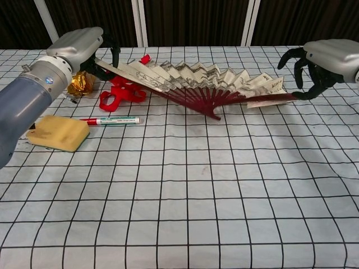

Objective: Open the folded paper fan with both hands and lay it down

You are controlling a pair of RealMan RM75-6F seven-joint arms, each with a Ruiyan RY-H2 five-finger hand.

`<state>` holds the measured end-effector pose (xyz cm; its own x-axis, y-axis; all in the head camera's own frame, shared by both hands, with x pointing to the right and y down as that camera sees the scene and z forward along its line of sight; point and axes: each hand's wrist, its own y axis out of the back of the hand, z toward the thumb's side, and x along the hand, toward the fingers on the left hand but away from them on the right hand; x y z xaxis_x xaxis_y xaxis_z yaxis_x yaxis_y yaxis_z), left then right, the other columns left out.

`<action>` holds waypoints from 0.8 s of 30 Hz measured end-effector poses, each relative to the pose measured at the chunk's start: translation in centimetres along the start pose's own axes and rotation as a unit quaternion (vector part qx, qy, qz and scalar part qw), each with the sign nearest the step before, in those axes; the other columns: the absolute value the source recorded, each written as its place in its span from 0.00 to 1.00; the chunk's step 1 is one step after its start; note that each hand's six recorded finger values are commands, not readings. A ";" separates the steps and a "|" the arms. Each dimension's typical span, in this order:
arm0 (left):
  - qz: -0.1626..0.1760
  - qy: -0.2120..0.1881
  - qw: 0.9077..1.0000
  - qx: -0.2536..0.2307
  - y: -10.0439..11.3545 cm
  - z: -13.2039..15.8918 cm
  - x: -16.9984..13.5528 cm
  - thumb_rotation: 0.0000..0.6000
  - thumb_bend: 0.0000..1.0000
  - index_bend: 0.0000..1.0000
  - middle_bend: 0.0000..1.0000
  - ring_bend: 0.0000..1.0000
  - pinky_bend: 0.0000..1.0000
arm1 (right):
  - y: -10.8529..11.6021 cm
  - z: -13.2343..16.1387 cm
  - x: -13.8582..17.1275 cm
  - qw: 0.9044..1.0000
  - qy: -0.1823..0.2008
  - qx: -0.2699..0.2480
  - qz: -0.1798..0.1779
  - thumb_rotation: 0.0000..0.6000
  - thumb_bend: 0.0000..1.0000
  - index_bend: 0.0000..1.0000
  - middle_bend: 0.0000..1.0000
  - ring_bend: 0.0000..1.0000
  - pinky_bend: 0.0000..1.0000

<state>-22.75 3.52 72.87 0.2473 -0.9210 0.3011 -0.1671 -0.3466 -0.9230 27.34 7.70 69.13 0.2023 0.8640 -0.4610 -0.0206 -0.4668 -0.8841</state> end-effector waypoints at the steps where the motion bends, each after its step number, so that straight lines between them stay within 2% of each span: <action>1: 0.000 0.000 1.000 -0.001 0.0 0.1 0.0 1.00 0.41 0.72 0.28 0.02 0.00 | -0.1 0.0 0.1 1.000 -0.002 0.000 0.004 1.00 0.13 0.08 0.32 0.44 0.44; 3: 0.000 0.000 1.000 -0.001 -0.1 0.2 -0.1 1.00 0.41 0.72 0.28 0.02 0.00 | -0.3 -0.1 0.2 1.000 -0.007 0.000 0.012 1.00 0.09 0.02 0.22 0.32 0.37; 5: 0.000 0.000 1.000 -0.002 -0.1 0.3 -0.1 1.00 0.41 0.72 0.28 0.02 0.00 | -0.4 -0.3 0.3 1.000 -0.012 0.000 0.019 1.00 0.05 0.00 0.12 0.21 0.29; 8: -0.002 0.001 1.000 -0.002 -0.2 0.3 -0.1 1.00 0.41 0.72 0.28 0.02 0.00 | -0.7 -0.6 0.5 0.999 -0.021 0.001 0.033 1.00 0.02 0.00 0.04 0.14 0.25; 14: -0.009 0.001 1.000 0.001 -0.7 0.2 -0.6 1.00 0.40 0.72 0.27 0.02 0.00 | -1.1 -1.0 1.1 0.997 -0.033 0.010 0.062 1.00 0.00 0.00 0.00 0.10 0.22; 17: -0.016 0.003 1.000 0.005 -1.1 0.0 -0.8 1.00 0.35 0.70 0.25 0.02 0.00 | -1.1 -0.9 1.7 0.997 -0.032 0.012 0.073 1.00 0.00 0.00 0.00 0.08 0.21; 18: -0.020 0.004 1.000 0.009 -1.2 0.0 -0.9 1.00 0.29 0.66 0.22 0.01 0.00 | -1.2 -0.8 1.9 0.996 -0.032 0.011 0.078 1.00 0.00 0.00 0.00 0.08 0.21; 21: -0.034 0.006 0.999 0.020 -1.7 -0.3 -1.3 1.00 0.05 0.48 0.11 0.00 0.00 | -1.3 -0.8 2.8 0.996 -0.032 0.009 0.089 1.00 0.00 0.00 0.00 0.07 0.21; 22: -0.039 0.007 0.999 0.024 -1.9 -0.4 -1.4 1.00 0.01 0.40 0.06 0.00 0.00 | -1.4 -0.9 3.0 0.995 -0.032 0.008 0.091 1.00 0.00 0.00 0.00 0.07 0.21; 24: -0.052 0.007 0.998 0.031 -2.2 -0.7 -1.7 1.00 0.00 0.30 0.02 0.00 0.00 | -1.4 -1.0 3.6 0.995 -0.035 0.006 0.095 1.00 0.00 0.00 0.00 0.07 0.21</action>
<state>-23.42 5.75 74.57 0.2469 -0.8829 0.3993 -0.0814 -0.4295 -0.8994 29.11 11.26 68.80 0.1245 0.7721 -0.6232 -0.0628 -0.6207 -0.7815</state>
